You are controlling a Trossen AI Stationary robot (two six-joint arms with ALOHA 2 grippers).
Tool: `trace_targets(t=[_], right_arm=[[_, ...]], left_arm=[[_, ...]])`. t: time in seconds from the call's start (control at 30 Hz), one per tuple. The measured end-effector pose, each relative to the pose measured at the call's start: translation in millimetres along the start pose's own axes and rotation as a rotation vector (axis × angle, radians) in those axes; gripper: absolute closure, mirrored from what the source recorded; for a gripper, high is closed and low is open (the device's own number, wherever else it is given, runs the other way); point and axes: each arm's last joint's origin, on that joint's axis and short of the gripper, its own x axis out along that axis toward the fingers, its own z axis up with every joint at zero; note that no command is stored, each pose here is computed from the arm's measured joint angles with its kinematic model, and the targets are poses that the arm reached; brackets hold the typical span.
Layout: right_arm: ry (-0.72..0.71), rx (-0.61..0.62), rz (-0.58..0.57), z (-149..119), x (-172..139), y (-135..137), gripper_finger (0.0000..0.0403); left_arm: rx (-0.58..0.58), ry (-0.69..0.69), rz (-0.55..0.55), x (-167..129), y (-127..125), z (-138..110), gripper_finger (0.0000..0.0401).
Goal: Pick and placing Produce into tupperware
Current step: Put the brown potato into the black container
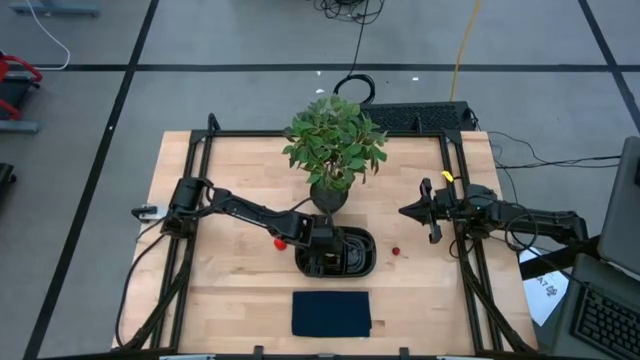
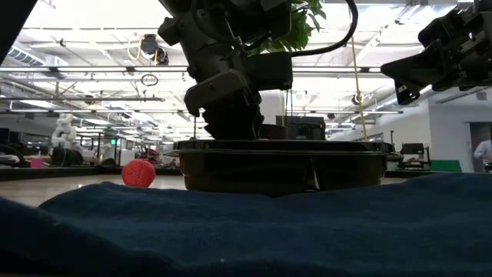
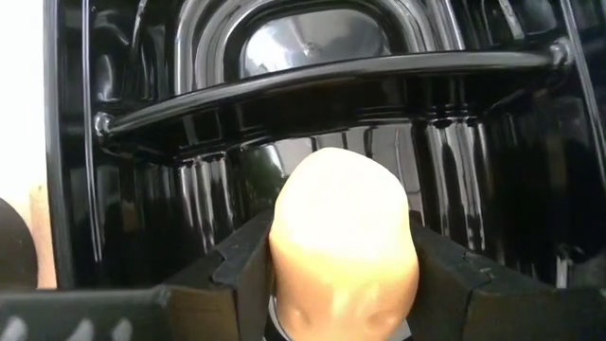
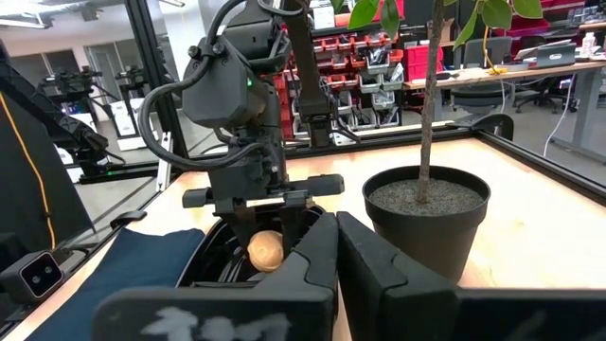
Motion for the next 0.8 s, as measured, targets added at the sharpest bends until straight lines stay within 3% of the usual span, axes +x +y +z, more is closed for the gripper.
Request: trace_targets(t=[0.3, 0.8], right_arm=[[0.0, 0.0, 0.0, 0.0, 0.0, 0.0, 0.0403], [0.0, 0.0, 0.0, 0.0, 0.0, 0.0, 0.0403]], left_arm=[[-0.005, 0.002, -0.027, 0.1, 2.9, -0.2, 0.0211], [0.029, 0.007, -0.021, 0.1, 3.9, -0.8, 0.0139]])
